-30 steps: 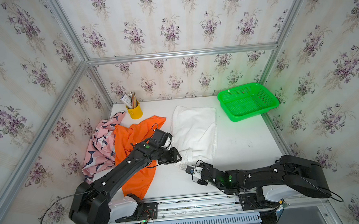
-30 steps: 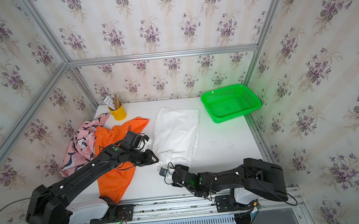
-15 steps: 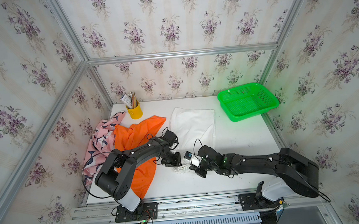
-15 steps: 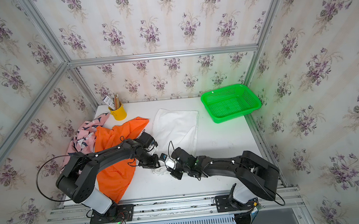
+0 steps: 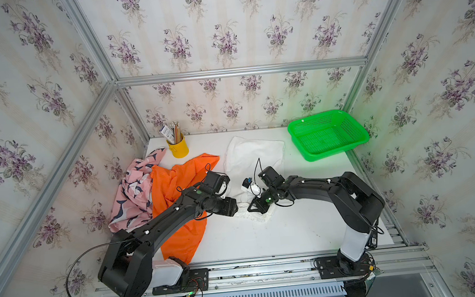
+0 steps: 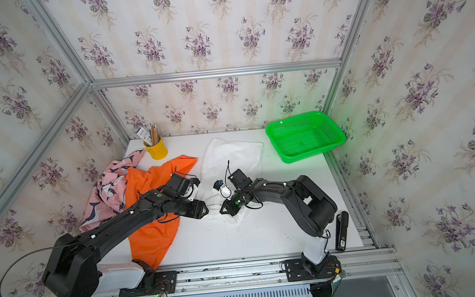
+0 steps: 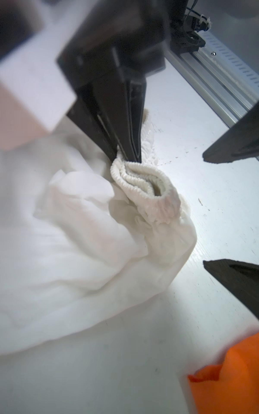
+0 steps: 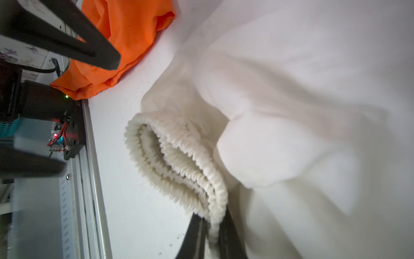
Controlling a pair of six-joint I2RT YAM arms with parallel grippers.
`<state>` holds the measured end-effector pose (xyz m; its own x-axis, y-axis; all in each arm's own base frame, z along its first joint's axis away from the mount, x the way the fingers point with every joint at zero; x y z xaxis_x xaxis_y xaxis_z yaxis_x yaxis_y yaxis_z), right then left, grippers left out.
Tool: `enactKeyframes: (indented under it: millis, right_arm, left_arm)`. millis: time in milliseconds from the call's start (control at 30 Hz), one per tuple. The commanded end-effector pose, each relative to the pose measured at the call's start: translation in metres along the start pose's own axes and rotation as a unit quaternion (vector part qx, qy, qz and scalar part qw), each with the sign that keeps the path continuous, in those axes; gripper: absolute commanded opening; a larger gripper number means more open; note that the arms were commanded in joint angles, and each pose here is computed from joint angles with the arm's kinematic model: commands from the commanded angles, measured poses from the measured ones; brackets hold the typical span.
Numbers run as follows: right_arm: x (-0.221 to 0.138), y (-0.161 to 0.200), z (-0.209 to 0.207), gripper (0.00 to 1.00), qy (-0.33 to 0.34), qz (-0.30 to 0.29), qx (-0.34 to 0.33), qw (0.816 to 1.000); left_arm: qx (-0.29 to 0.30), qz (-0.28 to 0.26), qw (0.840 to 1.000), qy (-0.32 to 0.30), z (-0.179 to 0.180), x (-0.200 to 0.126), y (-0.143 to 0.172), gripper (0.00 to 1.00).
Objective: Roll up the shorts
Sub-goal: Roll the shorts at the center of the board.
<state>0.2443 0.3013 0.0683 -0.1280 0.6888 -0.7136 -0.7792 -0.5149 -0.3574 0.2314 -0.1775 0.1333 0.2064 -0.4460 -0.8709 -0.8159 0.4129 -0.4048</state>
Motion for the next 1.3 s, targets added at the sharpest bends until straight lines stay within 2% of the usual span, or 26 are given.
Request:
enactKeyframes:
  millis: [0, 133, 233, 267, 400, 433, 467, 567, 667, 767, 900, 967, 1100, 1167, 1267]
  right_arm:
    - [0.004, 0.013, -0.011, 0.06, -0.012, 0.047, 0.057, 0.997]
    - [0.004, 0.006, -0.013, 0.10, -0.029, 0.048, 0.082, 0.995]
    - [0.003, 0.002, -0.008, 0.17, -0.045, 0.052, 0.090, 0.994]
    - [0.001, 0.001, -0.007, 0.20, -0.042, 0.050, 0.091, 0.994]
    - [-0.013, -0.001, -0.009, 0.34, 0.007, 0.029, 0.102, 0.994]
    - [-0.018, 0.000, -0.007, 0.36, 0.018, 0.023, 0.104, 0.994]
    - [-0.022, 0.001, -0.007, 0.36, 0.027, 0.018, 0.106, 0.994]
    - [-0.033, 0.008, -0.012, 0.29, 0.070, 0.002, 0.119, 0.990]
    - [-0.036, 0.017, -0.030, 0.11, 0.113, -0.010, 0.148, 0.983]
    - [-0.026, 0.030, -0.045, 0.06, 0.137, 0.003, 0.175, 0.975]
    - [-0.028, 0.029, -0.053, 0.03, 0.168, -0.018, 0.186, 0.968]
    - [-0.031, 0.025, -0.051, 0.02, 0.168, -0.028, 0.184, 0.968]
    - [-0.023, 0.027, -0.050, 0.01, 0.144, -0.016, 0.194, 0.970]
    - [-0.019, 0.030, -0.051, 0.01, 0.134, -0.008, 0.201, 0.970]
    - [-0.015, 0.034, -0.052, 0.01, 0.128, 0.002, 0.203, 0.971]
  left_arm:
    - [0.036, -0.007, 0.999, 0.028, -0.006, 0.007, -0.010, 0.73]
    - [0.043, 0.018, 0.999, 0.021, 0.002, 0.030, -0.014, 0.73]
    - [0.042, 0.025, 0.998, 0.027, 0.004, 0.045, -0.024, 0.67]
    - [0.039, 0.027, 0.999, 0.026, 0.006, 0.049, -0.028, 0.62]
    - [0.008, 0.051, 0.999, 0.003, 0.017, 0.064, -0.029, 0.27]
    - [-0.003, 0.064, 0.998, -0.011, 0.023, 0.069, -0.026, 0.21]
    - [-0.011, 0.077, 0.997, -0.015, 0.027, 0.074, -0.024, 0.19]
    - [-0.024, 0.108, 0.994, -0.018, 0.033, 0.084, -0.016, 0.18]
    - [-0.030, 0.115, 0.993, -0.010, 0.034, 0.090, -0.012, 0.18]
    - [-0.029, 0.119, 0.992, -0.009, 0.035, 0.093, -0.011, 0.20]
    - [-0.027, 0.117, 0.993, 0.002, 0.032, 0.091, -0.013, 0.26]
    - [-0.030, 0.116, 0.993, -0.021, 0.035, 0.086, -0.015, 0.42]
    - [-0.054, 0.081, 0.994, -0.050, 0.037, 0.062, -0.018, 0.67]
    - [-0.096, 0.068, 0.992, -0.044, 0.037, 0.052, -0.012, 0.74]
    - [-0.171, 0.039, 0.984, 0.011, 0.032, 0.045, -0.001, 0.80]
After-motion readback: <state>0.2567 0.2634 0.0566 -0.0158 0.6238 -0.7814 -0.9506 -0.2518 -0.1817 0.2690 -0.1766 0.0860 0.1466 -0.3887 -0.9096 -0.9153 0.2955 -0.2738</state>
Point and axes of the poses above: each gripper's point midway between its finger pads, its own x axis out along the fingers, its own z axis along the line the jaws close on, y = z × x, the point moved 5 cm from there along -x, back along the fingers, and after that the axes turned 11 degrees about x, right-handed, at the moved point
